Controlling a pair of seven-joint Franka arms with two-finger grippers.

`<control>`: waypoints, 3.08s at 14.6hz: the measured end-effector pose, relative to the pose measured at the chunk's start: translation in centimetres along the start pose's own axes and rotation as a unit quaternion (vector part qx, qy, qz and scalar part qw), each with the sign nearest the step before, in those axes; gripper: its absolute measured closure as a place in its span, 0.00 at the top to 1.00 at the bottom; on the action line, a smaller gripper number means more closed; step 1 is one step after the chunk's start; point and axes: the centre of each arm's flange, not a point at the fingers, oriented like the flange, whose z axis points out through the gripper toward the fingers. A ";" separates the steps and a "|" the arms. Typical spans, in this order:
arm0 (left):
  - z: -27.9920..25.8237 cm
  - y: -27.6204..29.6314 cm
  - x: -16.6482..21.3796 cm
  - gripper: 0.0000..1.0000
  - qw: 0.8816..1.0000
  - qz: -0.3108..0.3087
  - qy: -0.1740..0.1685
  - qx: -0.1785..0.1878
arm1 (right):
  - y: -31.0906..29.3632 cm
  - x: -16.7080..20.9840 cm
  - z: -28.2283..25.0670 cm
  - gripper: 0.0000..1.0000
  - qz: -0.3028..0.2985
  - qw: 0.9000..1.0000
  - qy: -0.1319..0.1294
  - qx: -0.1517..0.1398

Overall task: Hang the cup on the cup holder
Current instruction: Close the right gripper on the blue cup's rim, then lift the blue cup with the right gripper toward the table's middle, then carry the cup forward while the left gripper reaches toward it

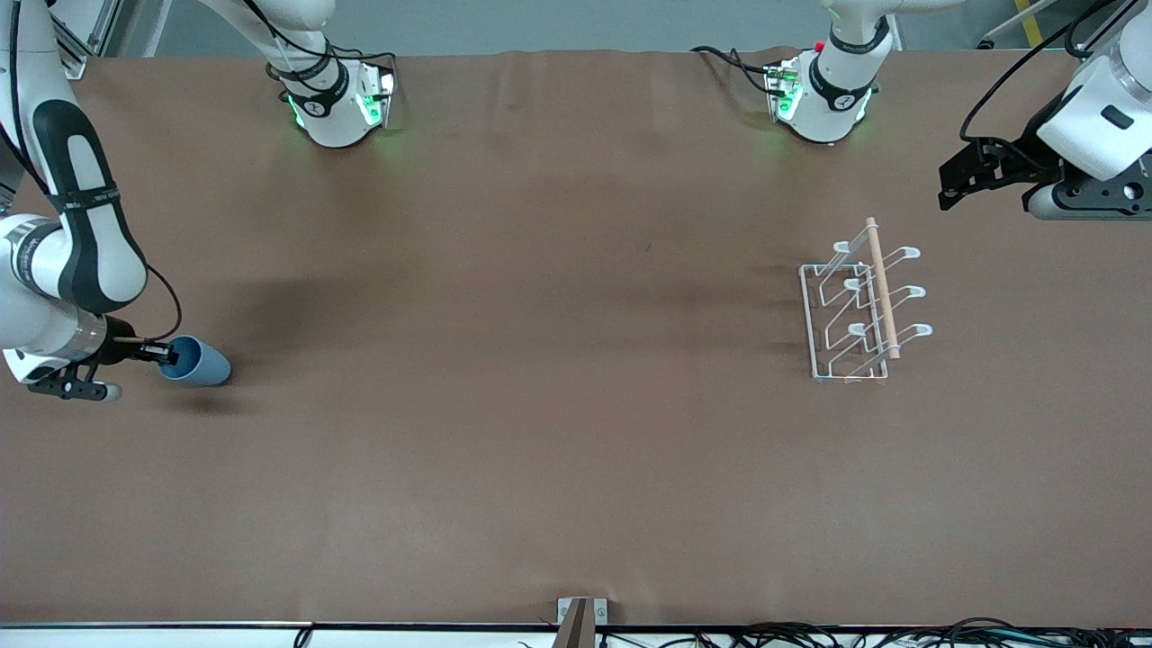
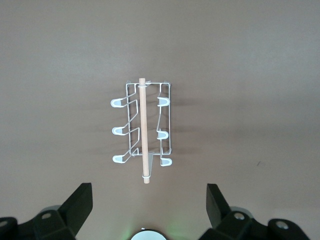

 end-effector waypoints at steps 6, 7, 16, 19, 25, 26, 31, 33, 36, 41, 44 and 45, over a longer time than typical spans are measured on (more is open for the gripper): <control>0.0 0.0 0.0 1.00 1.000 0.000 0.000 0.000 | -5.2 0.2 -9.9 0.05 -0.031 0.999 0.000 0.028; 0.0 0.0 0.0 1.00 1.000 0.000 0.000 0.000 | -7.5 -0.5 -12.5 0.05 -0.041 0.998 0.000 0.047; 0.0 0.2 0.0 1.00 1.000 0.002 0.000 0.000 | -29.1 -9.5 -27.1 0.05 -0.092 0.970 0.008 0.224; 0.0 0.4 0.0 1.00 1.000 0.004 0.000 0.000 | -37.5 -13.1 -29.1 0.05 -0.109 0.957 0.003 0.271; 0.7 2.5 0.4 1.00 0.999 0.025 -0.010 -0.028 | -45.6 -15.9 -30.6 0.05 -0.096 0.909 0.023 0.404; 1.1 4.1 0.6 1.00 0.999 0.040 -0.014 -0.030 | -46.6 -16.3 -30.9 0.05 -0.088 0.899 0.021 0.429; 2.0 16.3 -0.7 1.00 0.987 0.160 -0.004 -0.032 | -51.7 -17.7 -30.0 0.05 -0.036 0.858 0.019 0.512; 0.6 20.7 -2.0 1.00 0.976 0.213 0.029 -0.040 | -54.1 -18.3 -28.8 0.05 -0.008 0.846 0.025 0.532; -2.6 25.1 -4.5 1.00 0.959 0.271 0.065 -0.050 | -56.0 -18.8 -26.8 0.05 0.007 0.843 0.012 0.538; -3.6 27.9 -5.1 1.00 0.911 0.395 0.106 -0.052 | -56.2 -18.2 -24.7 0.05 -0.029 0.846 0.014 0.533; -1.7 30.6 -3.2 1.00 0.883 0.443 0.141 -0.059 | -56.1 -18.2 -22.5 0.05 -0.091 0.844 -0.004 0.528; -0.9 31.3 -2.5 1.00 0.874 0.458 0.151 -0.060 | -55.9 -18.2 -22.0 0.05 -0.106 0.842 -0.014 0.529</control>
